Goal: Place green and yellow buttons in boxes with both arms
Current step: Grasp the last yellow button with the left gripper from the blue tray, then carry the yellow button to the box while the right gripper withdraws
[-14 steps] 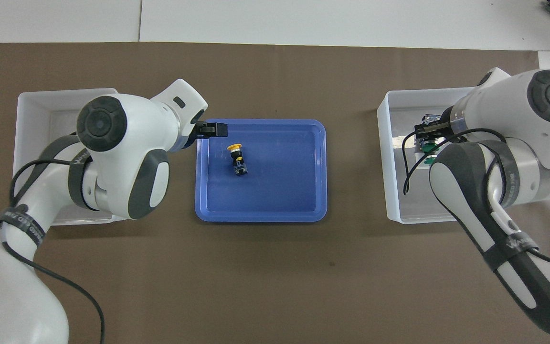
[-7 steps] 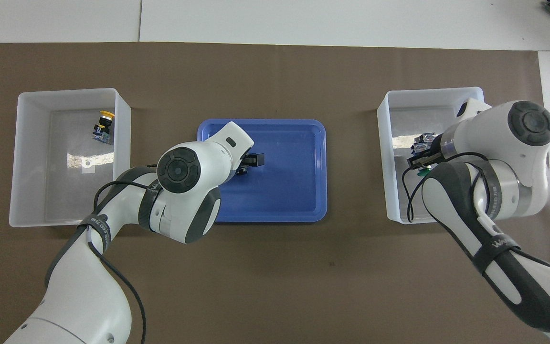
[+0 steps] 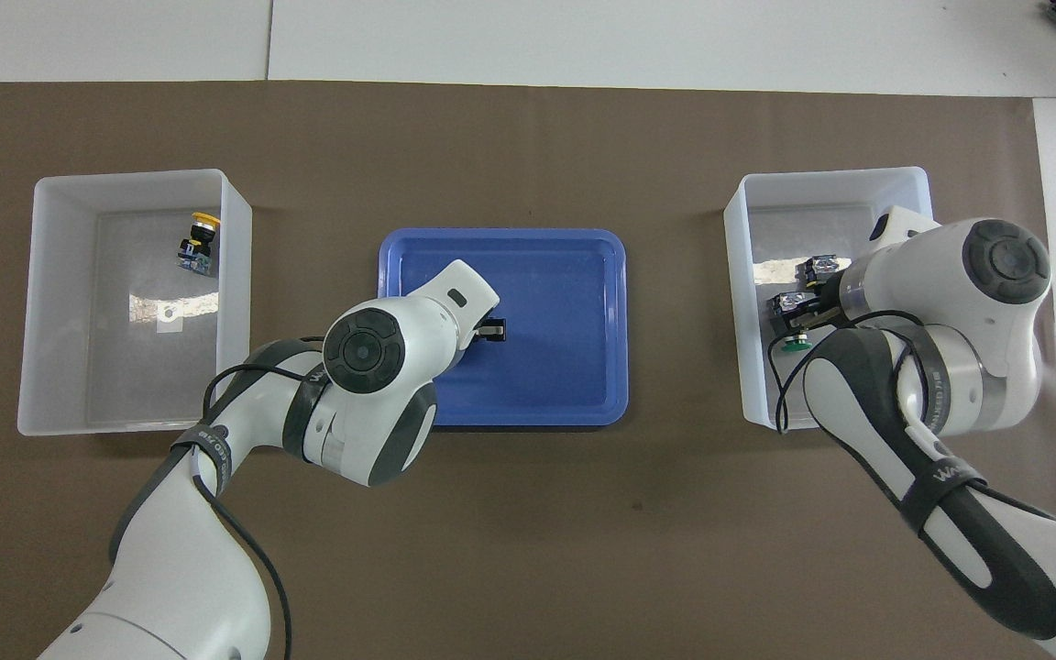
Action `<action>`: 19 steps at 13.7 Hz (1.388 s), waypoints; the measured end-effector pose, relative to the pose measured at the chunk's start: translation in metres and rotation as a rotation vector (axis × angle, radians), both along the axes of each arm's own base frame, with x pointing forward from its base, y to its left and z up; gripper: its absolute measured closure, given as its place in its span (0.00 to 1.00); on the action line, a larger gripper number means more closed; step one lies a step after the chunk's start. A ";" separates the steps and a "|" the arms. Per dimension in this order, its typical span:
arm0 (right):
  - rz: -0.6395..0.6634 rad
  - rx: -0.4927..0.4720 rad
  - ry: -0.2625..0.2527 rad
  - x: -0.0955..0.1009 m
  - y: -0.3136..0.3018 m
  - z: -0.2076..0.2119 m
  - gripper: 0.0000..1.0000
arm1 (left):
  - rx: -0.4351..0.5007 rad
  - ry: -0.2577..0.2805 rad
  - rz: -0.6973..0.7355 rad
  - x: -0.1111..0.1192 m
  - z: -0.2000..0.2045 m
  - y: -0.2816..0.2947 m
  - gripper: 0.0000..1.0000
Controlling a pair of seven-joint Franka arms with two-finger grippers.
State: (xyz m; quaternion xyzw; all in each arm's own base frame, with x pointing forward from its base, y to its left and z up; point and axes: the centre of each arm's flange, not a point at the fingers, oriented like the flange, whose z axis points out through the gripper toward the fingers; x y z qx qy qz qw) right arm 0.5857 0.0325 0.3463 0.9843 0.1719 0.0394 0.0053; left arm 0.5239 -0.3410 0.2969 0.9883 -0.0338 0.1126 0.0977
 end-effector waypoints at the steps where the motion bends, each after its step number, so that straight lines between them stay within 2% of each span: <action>1: -0.011 0.003 -0.021 0.004 0.000 0.012 0.04 | -0.002 -0.001 0.003 0.000 0.001 0.000 0.67; 2: -0.034 0.006 -0.040 0.008 0.000 0.026 0.00 | -0.004 -0.005 0.009 0.001 0.003 0.001 0.67; 5: -0.140 0.017 -0.075 0.017 0.000 0.073 0.00 | -0.027 -0.046 0.059 0.019 0.036 0.025 0.67; 8: -0.245 0.029 -0.096 0.021 -0.001 0.117 0.00 | -0.040 -0.077 0.160 0.055 0.104 0.105 0.67; 11: -0.347 0.031 -0.072 0.020 -0.004 0.161 0.00 | -0.030 -0.134 0.225 0.084 0.149 0.196 0.67; 16: -0.456 0.035 -0.076 0.004 -0.007 0.210 0.00 | 0.068 -0.178 0.148 0.101 0.151 0.306 0.67; 19: -0.467 0.019 -0.036 -0.010 -0.011 0.248 0.00 | 0.115 -0.176 0.093 0.100 0.142 0.348 0.67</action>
